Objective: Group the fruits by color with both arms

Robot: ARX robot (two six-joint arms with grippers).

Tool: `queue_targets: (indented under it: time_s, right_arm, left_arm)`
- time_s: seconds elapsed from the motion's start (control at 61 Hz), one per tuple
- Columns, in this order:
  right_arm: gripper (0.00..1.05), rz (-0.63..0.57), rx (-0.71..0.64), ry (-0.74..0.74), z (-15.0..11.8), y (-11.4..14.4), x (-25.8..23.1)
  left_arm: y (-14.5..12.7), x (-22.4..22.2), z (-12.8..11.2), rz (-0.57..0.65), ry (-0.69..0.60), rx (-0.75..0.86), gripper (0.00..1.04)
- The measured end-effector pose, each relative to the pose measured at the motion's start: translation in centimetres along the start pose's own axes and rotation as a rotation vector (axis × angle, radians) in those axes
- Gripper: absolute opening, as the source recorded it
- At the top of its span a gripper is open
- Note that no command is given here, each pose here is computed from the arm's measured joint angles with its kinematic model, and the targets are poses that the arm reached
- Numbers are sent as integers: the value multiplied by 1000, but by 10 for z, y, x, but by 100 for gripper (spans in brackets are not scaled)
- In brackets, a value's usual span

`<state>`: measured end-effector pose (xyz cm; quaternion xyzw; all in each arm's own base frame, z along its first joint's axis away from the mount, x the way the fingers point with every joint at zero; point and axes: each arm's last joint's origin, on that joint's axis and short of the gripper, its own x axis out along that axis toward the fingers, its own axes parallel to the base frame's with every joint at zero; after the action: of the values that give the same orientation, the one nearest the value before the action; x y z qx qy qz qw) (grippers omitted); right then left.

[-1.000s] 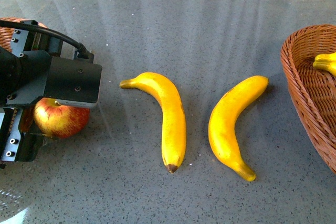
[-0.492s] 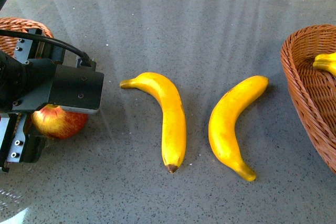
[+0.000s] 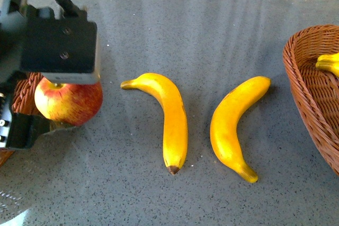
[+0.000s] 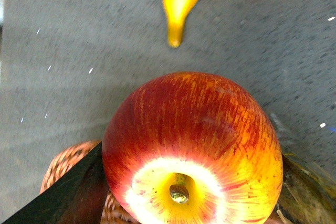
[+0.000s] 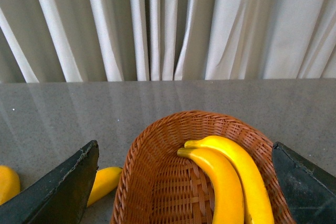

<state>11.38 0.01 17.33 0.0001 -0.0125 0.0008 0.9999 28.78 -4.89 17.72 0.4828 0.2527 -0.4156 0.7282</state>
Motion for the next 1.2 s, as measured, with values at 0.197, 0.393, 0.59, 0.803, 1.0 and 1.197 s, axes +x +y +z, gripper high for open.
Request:
queue_targets:
  time_s: [0.197, 0.393, 0.59, 0.803, 1.0, 1.197]
  right_arm:
    - [96, 0, 0, 0, 0, 0, 0]
    - [96, 0, 0, 0, 0, 0, 0]
    - [96, 0, 0, 0, 0, 0, 0]
    - [96, 0, 0, 0, 0, 0, 0]
    - [96, 0, 0, 0, 0, 0, 0]
    - [96, 0, 0, 0, 0, 0, 0]
  left_arm:
    - [26, -18, -49, 159, 74, -251, 79]
    - [24, -19, -56, 256, -3, -451, 96]
    - [29, -46, -49, 363, -184, -614, 96]
    - [9, -83, -45, 800, -421, -898, 80]
    - [-62, -95, -44, 925, -539, -1037, 41]
    - [-86, -91, -37, 913, -546, -1059, 5]
